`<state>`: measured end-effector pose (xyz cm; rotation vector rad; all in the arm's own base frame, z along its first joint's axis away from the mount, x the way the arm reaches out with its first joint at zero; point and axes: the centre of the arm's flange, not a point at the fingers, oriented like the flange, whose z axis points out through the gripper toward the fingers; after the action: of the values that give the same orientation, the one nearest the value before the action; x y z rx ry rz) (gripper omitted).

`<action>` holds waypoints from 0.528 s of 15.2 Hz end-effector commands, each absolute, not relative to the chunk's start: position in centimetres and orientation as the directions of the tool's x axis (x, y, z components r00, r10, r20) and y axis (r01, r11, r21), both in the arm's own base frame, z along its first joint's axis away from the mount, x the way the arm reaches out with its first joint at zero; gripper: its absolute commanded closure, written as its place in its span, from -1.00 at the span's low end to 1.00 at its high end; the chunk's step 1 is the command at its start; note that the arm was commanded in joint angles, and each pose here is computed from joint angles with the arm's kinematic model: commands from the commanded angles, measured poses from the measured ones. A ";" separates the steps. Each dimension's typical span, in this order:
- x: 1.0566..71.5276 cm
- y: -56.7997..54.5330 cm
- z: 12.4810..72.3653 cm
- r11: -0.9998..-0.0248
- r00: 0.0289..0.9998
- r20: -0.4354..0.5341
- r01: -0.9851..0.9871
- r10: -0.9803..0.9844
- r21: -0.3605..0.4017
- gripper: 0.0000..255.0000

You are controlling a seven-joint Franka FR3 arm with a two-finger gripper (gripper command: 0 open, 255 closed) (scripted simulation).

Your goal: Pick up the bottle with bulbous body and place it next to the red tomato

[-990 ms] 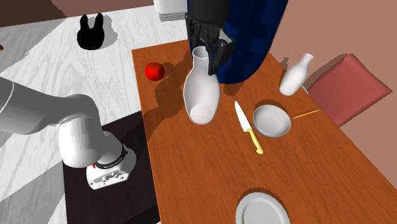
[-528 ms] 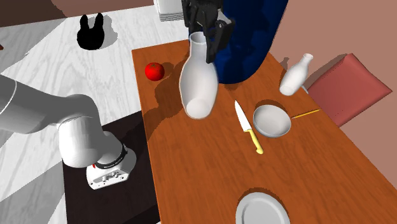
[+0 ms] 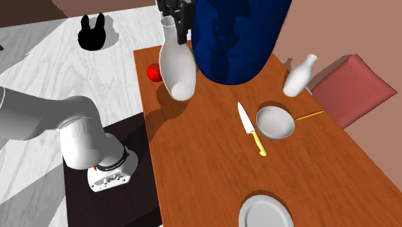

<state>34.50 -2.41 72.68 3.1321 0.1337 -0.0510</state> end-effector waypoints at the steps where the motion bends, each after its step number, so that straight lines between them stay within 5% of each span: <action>1: 33.4 0.0 72.7 -0.997 0.996 -0.033 0.083 0.083 0.006 1.00; 8: 30.3 8.7 72.7 -0.997 0.996 -0.033 0.083 0.083 0.006 1.00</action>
<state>30.63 7.30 72.52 3.1308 0.1324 -0.0505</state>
